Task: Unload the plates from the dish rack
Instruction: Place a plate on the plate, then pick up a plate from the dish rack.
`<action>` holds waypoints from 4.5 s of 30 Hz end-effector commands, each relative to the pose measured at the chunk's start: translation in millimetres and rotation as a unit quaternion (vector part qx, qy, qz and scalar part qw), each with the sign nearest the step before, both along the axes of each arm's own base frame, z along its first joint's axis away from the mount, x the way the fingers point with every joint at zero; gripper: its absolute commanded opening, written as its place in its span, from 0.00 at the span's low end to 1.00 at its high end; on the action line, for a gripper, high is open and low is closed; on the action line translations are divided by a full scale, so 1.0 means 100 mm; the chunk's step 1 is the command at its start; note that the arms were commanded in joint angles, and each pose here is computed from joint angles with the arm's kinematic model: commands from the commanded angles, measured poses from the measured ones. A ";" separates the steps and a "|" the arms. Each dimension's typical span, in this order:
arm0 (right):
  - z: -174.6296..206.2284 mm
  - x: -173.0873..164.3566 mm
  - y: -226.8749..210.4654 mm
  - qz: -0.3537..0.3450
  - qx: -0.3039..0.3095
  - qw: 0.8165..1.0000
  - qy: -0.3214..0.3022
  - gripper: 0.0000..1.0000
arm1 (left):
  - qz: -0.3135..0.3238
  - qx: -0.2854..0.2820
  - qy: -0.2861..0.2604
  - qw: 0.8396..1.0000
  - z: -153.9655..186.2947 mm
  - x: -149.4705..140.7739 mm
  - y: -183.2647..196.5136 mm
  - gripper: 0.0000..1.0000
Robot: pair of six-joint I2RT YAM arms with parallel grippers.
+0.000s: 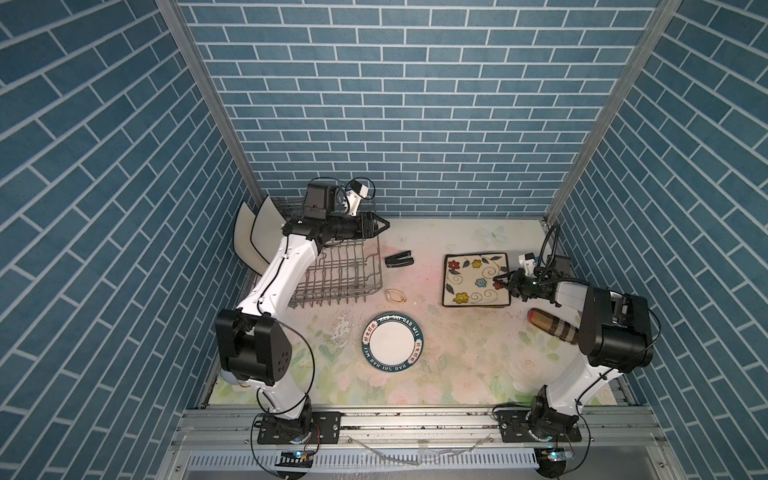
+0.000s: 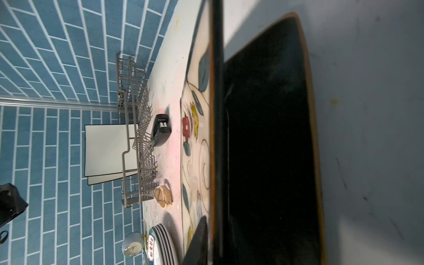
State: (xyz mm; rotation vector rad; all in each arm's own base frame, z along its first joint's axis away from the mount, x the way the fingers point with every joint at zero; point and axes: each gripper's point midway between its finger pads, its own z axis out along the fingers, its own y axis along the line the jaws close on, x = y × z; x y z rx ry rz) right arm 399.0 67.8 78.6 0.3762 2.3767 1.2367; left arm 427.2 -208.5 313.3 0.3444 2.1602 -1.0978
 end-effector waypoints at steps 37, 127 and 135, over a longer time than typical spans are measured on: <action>0.03 0.14 -0.20 0.049 -0.111 0.992 0.024 0.31 | -0.011 -0.008 -0.012 1.000 0.06 -0.11 0.02 0.57; 1.52 0.80 1.78 0.211 -0.314 0.911 -0.161 0.66 | 0.325 0.480 0.046 0.813 -0.76 1.01 3.81 0.80; 1.62 0.84 1.81 0.207 -0.328 0.909 -0.152 0.65 | 0.321 0.480 0.053 0.815 -0.99 1.12 3.87 0.78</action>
